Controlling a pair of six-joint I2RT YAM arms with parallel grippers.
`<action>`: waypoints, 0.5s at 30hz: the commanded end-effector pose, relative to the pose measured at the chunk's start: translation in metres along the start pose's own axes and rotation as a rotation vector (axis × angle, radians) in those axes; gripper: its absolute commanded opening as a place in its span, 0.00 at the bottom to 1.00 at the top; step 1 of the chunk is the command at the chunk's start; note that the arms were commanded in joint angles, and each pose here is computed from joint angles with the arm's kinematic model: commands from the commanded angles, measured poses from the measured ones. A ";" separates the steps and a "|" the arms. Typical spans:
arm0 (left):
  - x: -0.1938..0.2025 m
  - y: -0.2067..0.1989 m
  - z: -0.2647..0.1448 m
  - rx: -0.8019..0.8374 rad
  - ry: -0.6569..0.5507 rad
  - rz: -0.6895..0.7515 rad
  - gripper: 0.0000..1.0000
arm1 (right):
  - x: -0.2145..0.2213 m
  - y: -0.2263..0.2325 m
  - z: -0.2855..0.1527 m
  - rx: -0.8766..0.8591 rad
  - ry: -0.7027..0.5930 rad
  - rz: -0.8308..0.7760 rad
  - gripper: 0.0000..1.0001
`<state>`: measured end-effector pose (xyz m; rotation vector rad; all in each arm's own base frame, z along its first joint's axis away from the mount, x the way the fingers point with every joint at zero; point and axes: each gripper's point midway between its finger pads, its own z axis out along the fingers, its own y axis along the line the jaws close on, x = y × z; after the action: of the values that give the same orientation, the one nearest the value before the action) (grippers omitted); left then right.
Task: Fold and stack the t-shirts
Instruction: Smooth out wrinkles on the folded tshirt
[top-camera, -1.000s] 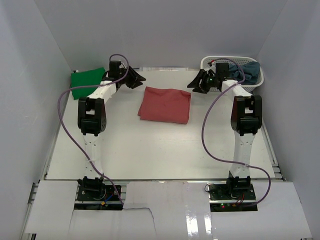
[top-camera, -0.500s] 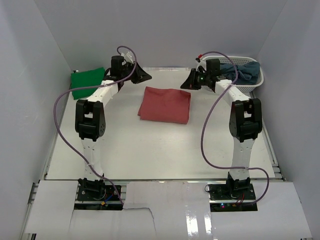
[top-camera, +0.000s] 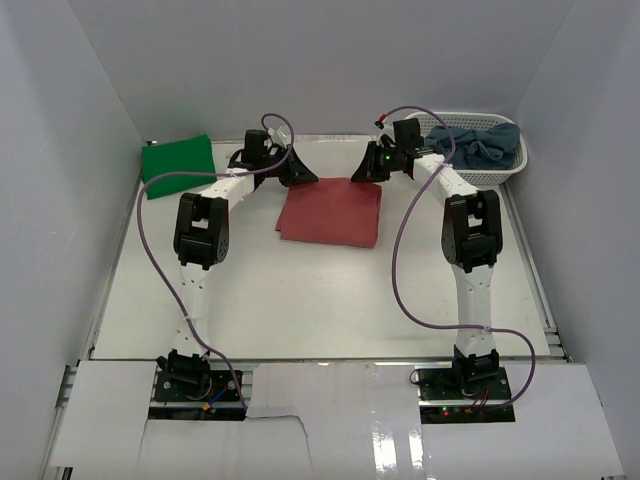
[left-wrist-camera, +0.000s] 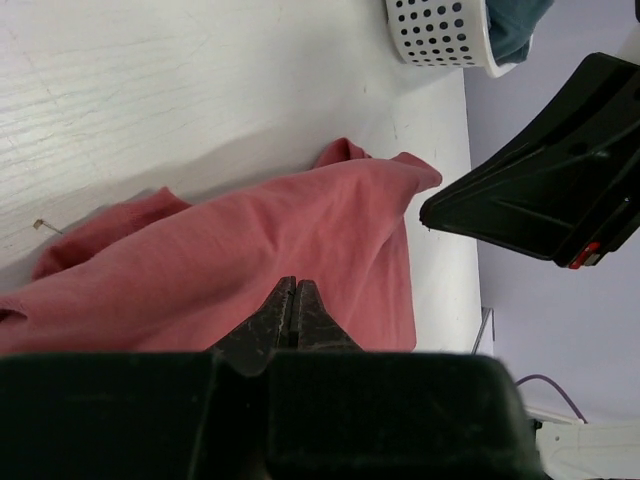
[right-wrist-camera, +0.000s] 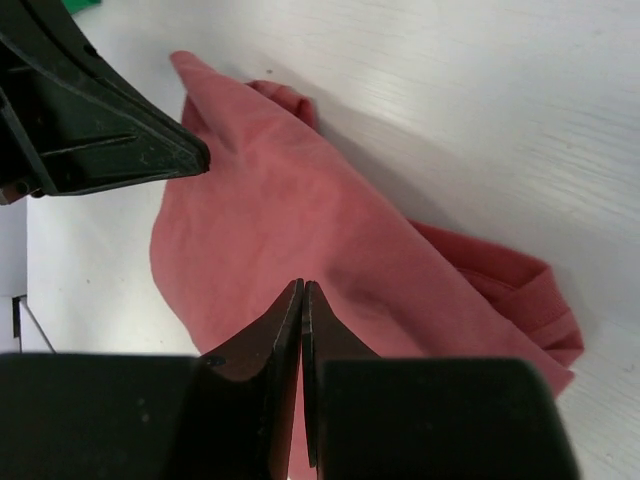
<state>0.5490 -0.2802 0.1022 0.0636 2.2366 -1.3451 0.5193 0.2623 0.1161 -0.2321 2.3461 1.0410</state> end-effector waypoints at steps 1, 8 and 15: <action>-0.003 -0.017 0.000 0.062 0.011 0.050 0.00 | -0.005 -0.009 -0.003 0.049 -0.001 -0.012 0.08; 0.001 -0.009 0.004 0.044 0.014 0.061 0.00 | 0.013 -0.027 -0.001 0.115 0.038 0.018 0.08; 0.001 0.011 0.010 -0.009 -0.005 0.069 0.00 | 0.010 -0.049 0.007 0.168 0.025 0.010 0.08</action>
<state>0.5471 -0.2809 0.0798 0.0834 2.2623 -1.3416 0.5202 0.2424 0.0829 -0.1692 2.4498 0.8975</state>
